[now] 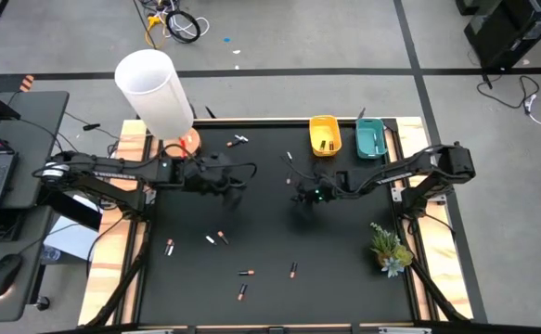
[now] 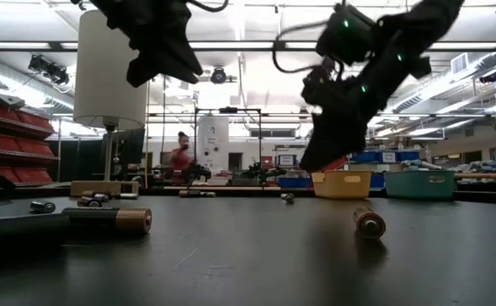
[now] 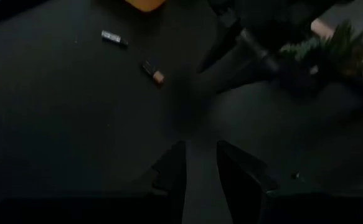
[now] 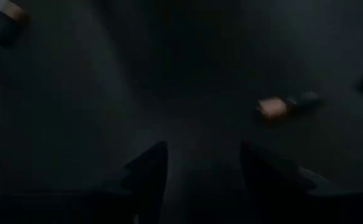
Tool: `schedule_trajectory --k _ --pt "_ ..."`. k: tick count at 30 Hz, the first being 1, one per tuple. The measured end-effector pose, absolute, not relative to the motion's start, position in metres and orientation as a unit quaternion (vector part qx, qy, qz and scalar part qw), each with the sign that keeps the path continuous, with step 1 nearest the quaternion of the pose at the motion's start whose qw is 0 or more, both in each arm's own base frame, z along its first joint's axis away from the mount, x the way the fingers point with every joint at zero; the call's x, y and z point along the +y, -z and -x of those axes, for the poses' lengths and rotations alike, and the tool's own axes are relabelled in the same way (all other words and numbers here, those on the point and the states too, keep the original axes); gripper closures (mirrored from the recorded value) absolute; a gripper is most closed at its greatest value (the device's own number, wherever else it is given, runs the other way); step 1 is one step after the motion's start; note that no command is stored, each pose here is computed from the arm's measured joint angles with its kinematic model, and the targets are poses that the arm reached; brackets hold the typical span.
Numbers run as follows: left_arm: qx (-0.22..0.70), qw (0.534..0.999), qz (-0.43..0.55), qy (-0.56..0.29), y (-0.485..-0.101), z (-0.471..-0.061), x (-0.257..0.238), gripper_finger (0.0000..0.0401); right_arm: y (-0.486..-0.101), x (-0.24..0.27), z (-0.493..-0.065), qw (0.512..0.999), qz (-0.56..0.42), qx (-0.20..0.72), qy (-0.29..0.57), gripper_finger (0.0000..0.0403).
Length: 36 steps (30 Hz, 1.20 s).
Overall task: Sort batteries
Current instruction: Put the black battery into the yellow bin
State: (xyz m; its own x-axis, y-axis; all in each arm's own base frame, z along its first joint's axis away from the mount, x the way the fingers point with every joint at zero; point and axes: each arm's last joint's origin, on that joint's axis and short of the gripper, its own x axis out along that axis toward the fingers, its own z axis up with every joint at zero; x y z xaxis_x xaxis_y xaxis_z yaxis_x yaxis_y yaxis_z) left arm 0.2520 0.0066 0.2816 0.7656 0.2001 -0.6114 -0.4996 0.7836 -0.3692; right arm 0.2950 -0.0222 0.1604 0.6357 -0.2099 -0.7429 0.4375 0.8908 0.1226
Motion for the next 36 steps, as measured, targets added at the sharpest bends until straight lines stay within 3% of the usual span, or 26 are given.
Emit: schedule_trajectory --k 6,15,24,36 --pt "0.25 0.899 0.298 -0.203 -0.285 -0.255 0.007 0.0298 -0.151 -0.037 -0.29 0.925 -0.107 0.326 0.166 0.0159" --pt "0.245 0.897 0.299 -0.215 -0.285 -0.255 0.008 0.0298 -0.148 -0.065 -0.289 0.928 -0.064 0.315 0.189 0.0091" --pt "0.24 0.894 0.305 -0.223 -0.285 -0.255 0.008 0.0298 -0.129 -0.085 -0.304 0.944 -0.058 0.263 0.189 0.0101" --pt "0.243 0.892 0.307 -0.226 -0.285 -0.254 0.008 0.0298 -0.096 -0.088 -0.308 0.939 -0.065 0.288 0.175 0.011"
